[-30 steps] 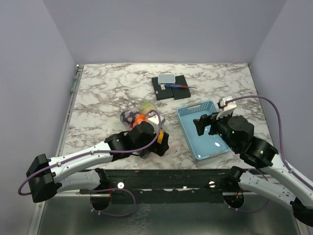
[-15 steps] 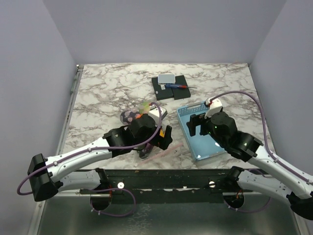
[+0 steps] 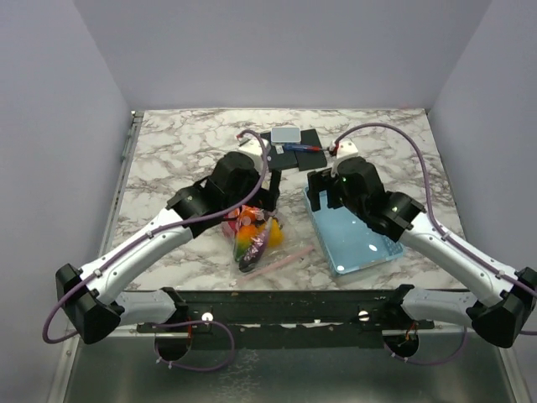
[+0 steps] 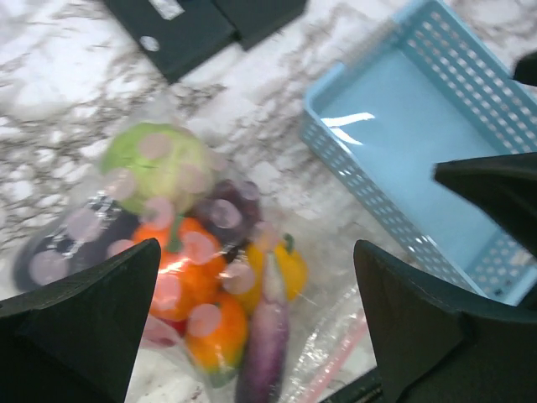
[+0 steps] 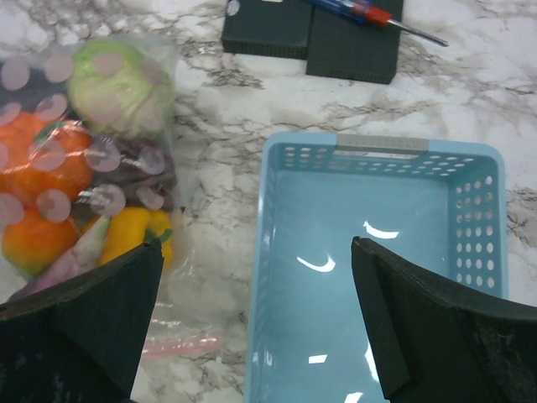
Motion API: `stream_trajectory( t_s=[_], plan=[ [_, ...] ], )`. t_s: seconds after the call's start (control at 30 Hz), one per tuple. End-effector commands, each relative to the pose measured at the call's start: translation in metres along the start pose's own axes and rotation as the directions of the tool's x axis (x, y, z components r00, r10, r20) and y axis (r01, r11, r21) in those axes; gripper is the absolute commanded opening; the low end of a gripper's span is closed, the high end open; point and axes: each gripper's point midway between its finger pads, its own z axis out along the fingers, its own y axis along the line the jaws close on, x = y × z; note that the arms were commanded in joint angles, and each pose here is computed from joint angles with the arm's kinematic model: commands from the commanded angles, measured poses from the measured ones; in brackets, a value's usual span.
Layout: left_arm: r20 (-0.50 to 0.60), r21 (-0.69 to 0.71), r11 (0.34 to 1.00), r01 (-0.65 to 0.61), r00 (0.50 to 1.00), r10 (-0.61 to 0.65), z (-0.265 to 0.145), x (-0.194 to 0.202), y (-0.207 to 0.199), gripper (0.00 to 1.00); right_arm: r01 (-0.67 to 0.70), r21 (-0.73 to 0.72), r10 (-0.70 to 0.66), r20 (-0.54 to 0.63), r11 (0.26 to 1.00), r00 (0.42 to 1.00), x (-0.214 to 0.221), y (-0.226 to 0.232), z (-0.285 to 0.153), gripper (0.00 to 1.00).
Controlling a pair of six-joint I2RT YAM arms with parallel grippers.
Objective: Place the food in the zip-top bag and seal the zipper
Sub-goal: Reset both arms
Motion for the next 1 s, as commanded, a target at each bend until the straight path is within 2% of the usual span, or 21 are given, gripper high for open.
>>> stream_trajectory(
  t_s=[0.0, 0.17, 0.37, 0.6, 0.97],
  plan=[
    [0.021, -0.092, 0.996, 0.017, 1.000, -0.015, -0.006, -0.022, 0.046, 0.99, -0.061, 0.002, 0.061, -0.024, 0.998, 0.998, -0.013, -0.028, 0.011, 1.00],
    [0.068, -0.207, 0.972, 0.111, 0.993, -0.098, -0.016, -0.035, 0.104, 0.99, -0.308, -0.035, 0.309, 0.011, 0.951, 0.951, -0.026, -0.081, 0.012, 1.00],
    [0.124, -0.287, 0.924, 0.253, 0.966, -0.226, -0.032, -0.020, 0.160, 0.99, -0.343, 0.000, 0.341, 0.096, 0.939, 0.935, -0.031, -0.101, -0.009, 1.00],
    [0.229, -0.312, 0.888, 0.337, 0.934, -0.273, -0.054, -0.001, 0.168, 0.99, -0.298, -0.007, 0.291, 0.232, 0.955, 0.928, -0.035, -0.104, -0.043, 1.00],
    [0.354, -0.262, 0.907, 0.330, 0.907, -0.228, -0.096, 0.019, 0.156, 0.99, -0.268, -0.058, 0.269, 0.399, 0.962, 0.877, -0.030, -0.099, -0.081, 1.00]
  ],
)
